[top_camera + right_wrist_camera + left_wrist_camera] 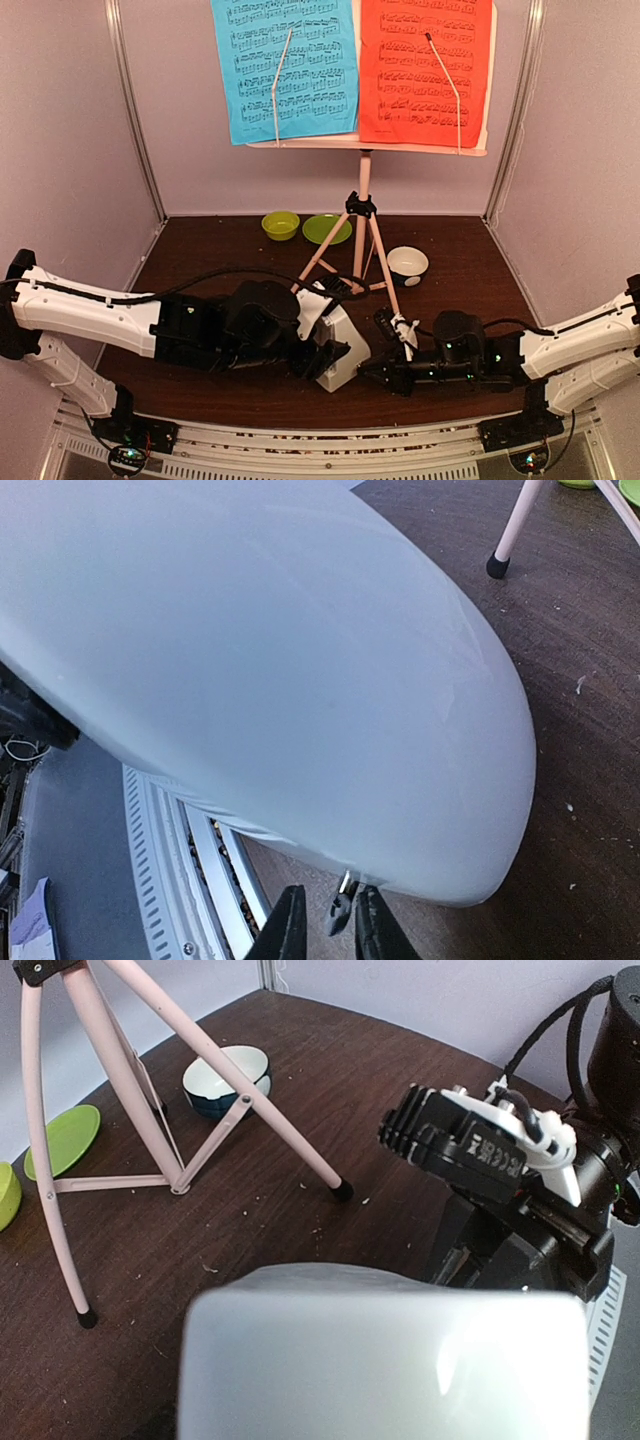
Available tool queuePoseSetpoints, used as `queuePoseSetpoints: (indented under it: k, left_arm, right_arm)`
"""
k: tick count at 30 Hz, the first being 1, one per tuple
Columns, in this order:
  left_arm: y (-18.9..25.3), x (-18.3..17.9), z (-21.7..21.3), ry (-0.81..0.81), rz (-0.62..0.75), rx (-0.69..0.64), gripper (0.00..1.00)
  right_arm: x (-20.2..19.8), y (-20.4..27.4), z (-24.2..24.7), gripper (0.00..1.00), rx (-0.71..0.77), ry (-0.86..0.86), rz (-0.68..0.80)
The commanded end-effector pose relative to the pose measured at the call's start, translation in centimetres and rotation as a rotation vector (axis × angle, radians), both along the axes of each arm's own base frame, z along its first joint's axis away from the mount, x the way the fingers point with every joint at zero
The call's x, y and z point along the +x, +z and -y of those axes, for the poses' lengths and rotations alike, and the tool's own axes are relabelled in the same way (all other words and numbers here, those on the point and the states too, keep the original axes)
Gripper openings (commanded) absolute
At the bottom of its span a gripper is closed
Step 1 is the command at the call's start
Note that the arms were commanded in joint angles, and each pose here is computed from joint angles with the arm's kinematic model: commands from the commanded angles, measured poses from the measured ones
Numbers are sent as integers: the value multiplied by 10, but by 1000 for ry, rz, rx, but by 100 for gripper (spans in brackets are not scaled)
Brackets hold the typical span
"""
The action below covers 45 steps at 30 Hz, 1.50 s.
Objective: Set up the instrument practice props
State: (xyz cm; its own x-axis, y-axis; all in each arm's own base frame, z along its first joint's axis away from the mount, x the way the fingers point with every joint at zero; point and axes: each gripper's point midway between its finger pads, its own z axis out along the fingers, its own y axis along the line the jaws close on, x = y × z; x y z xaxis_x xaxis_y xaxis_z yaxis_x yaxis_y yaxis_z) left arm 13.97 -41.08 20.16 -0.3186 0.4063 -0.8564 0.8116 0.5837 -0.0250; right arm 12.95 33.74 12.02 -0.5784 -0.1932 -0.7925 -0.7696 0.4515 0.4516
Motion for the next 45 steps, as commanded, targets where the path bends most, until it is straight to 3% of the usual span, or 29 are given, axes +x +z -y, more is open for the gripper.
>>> queuePoseSetpoints:
  k: [1,4,17,32,45]
  left_arm:
    - [64,6,15,7,55,-207,16]
    - [66,7,16,14,60,-218,15]
    - [70,18,8,89,98,-239,13]
    - [75,15,-4,129,154,-260,12]
    - [72,10,-7,139,171,-256,11]
  right_arm:
    - [11,8,-4,10,-7,-44,20]
    - [17,16,-5,0,18,-83,13]
    - [43,31,-1,0,175,-208,-172]
    - [66,48,2,0,496,-234,-480]
    - [74,35,4,0,620,-278,-691]
